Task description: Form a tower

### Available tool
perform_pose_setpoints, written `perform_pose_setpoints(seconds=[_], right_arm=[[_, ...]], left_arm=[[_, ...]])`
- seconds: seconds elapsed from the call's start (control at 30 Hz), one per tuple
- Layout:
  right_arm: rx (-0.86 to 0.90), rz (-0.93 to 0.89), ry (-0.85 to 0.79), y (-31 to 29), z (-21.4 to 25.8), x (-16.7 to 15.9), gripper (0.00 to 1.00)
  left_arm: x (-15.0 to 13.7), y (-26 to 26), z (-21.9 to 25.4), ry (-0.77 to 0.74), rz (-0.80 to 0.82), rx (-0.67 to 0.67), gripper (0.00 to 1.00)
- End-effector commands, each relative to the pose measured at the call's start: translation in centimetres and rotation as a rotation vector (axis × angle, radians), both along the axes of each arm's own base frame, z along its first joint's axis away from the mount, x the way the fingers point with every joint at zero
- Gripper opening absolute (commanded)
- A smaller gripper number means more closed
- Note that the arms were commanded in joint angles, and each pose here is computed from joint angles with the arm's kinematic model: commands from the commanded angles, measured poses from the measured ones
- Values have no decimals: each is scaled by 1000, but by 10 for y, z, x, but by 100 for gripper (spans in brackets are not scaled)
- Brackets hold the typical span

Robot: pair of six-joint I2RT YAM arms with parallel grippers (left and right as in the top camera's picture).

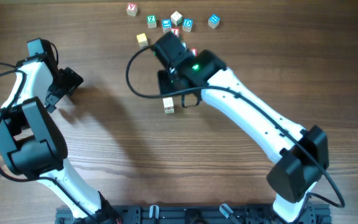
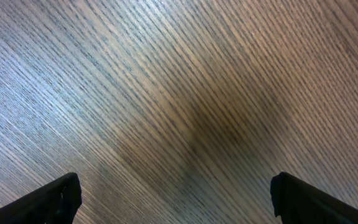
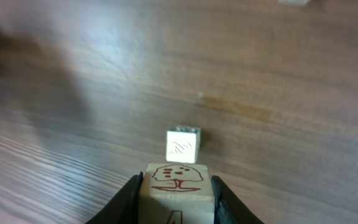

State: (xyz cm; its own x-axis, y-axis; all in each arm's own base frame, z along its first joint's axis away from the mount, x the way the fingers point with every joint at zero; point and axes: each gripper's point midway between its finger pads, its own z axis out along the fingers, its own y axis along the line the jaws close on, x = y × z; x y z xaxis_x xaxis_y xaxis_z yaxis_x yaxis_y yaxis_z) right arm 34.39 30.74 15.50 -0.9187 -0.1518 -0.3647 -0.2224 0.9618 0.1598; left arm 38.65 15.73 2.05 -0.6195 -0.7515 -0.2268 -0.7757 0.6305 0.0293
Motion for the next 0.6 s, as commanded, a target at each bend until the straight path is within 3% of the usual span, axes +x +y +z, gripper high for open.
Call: perform_pose_setpoints(seconds=[0.0,0.57], right_arm=[[-81,-47,46,-4,-38,-5,32],[-136,-22,58,16,-85,-4,33]], left_arm=[[-3,2,-1,8,7,7,100],[-3,2,-1,8,7,7,100]])
